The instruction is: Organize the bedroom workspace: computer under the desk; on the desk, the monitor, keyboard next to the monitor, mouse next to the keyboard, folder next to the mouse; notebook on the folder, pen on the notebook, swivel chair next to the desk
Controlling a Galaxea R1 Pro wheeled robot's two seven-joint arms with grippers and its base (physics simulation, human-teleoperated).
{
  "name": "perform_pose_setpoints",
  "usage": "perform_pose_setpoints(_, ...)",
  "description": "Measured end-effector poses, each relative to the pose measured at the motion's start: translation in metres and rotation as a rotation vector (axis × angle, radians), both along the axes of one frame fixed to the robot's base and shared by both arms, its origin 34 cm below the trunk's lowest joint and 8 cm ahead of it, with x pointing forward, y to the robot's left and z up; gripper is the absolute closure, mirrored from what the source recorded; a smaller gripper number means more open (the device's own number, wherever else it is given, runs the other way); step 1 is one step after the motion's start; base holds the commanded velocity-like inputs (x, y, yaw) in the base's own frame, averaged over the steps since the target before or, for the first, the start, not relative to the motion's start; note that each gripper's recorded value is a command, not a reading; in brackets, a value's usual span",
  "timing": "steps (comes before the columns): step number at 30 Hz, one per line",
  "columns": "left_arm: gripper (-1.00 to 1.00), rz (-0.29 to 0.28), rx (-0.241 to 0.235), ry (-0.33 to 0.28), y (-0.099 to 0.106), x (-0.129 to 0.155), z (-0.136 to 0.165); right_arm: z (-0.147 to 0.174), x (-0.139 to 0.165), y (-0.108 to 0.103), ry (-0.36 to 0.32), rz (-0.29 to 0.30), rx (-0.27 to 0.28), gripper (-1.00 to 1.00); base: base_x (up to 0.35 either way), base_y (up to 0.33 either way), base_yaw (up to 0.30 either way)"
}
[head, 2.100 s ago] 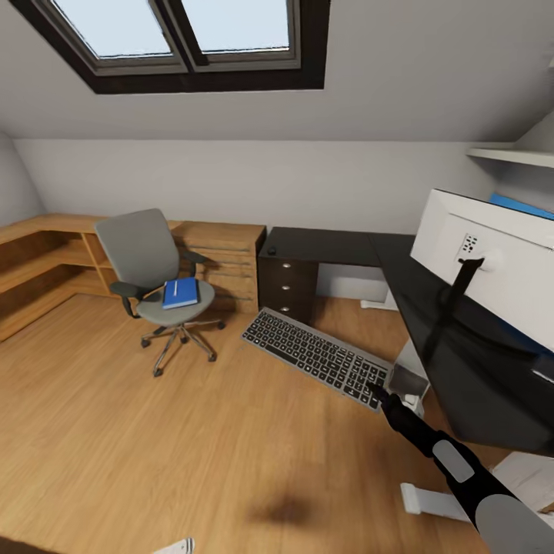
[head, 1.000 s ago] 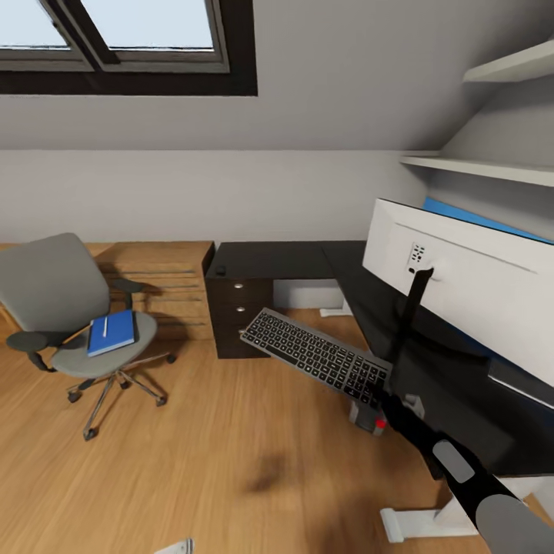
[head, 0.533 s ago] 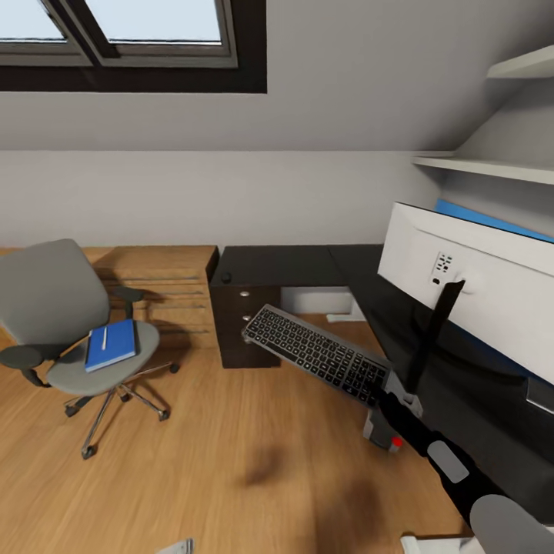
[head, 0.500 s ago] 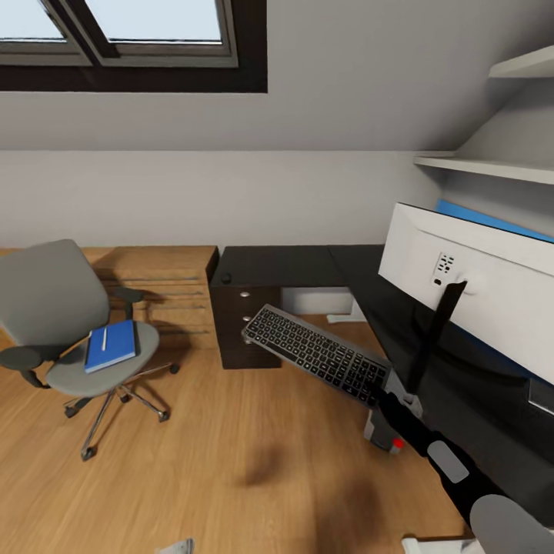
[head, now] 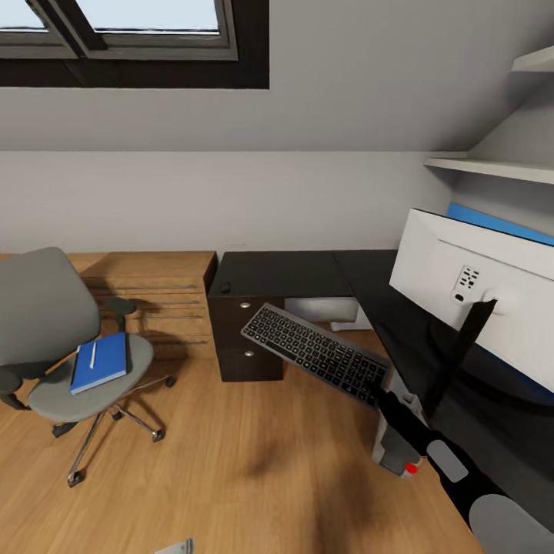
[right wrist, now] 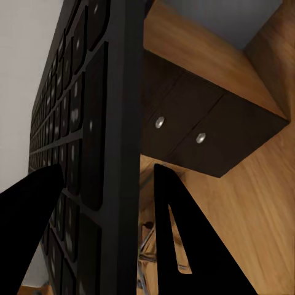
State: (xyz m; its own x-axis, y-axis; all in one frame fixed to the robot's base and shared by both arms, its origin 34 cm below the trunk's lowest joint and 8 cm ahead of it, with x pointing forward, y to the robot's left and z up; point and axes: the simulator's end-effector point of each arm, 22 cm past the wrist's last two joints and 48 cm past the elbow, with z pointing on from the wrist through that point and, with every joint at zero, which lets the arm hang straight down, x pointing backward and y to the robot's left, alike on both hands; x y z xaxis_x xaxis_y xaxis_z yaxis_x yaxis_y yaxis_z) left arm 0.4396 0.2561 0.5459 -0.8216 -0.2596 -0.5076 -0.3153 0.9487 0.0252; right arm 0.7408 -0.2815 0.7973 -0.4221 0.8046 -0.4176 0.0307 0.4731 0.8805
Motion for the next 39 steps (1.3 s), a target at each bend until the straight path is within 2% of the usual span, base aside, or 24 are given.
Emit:
perform_pose_setpoints(2,-1.00,0.000,0.000,0.000,0.000,0.000,0.000,0.000,0.000,0.003,0.001,0.003,0.003,1.00,0.329,0.000,0.000)
perform_pose_setpoints(4,-1.00,0.000,-0.001,0.000,-0.001,0.000,0.000,0.000,0.001,0.020,-0.001,0.015,0.023,1.00,0.329,0.000,0.000)
perform_pose_setpoints(13,-1.00,0.000,-0.002,0.001,-0.001,0.000,0.000,0.003,0.004,0.045,-0.012,0.022,0.045,1.00,0.329,0.000,0.000)
perform_pose_setpoints(19,-1.00,-0.002,-0.002,0.003,-0.002,-0.001,0.000,0.043,0.024,0.080,-0.093,0.037,0.070,1.00,0.329,0.000,0.000)
perform_pose_setpoints(22,-1.00,-0.004,-0.001,0.011,-0.001,-0.004,-0.002,0.077,0.038,0.089,-0.154,0.034,0.066,1.00,0.329,0.000,0.000)
perform_pose_setpoints(25,-1.00,-0.005,0.001,0.018,-0.001,-0.007,-0.003,0.099,0.048,0.092,-0.183,0.015,0.055,1.00,0.329,0.000,0.000)
perform_pose_setpoints(29,-1.00,-0.006,0.001,0.021,-0.001,-0.008,-0.004,0.102,0.058,0.093,-0.133,-0.042,0.017,1.00,0.329,0.000,0.000)
perform_pose_setpoints(32,-1.00,-0.006,0.002,0.021,-0.001,-0.008,-0.004,0.095,0.063,0.090,-0.076,-0.125,-0.005,1.00,0.329,0.000,0.000)
perform_pose_setpoints(35,-1.00,-0.006,0.002,0.020,-0.001,-0.008,-0.004,0.095,0.067,0.084,-0.070,-0.208,-0.014,1.00,0.329,0.000,0.000)
perform_pose_setpoints(38,-1.00,-0.006,0.002,0.020,-0.001,-0.008,-0.004,0.098,0.069,0.073,-0.092,-0.314,-0.019,1.00,0.324,0.000,0.000)
perform_pose_setpoints(39,-1.00,-0.005,0.002,0.020,-0.001,-0.008,-0.004,0.098,0.069,0.070,-0.097,-0.334,-0.023,1.00,0.295,0.000,0.000)
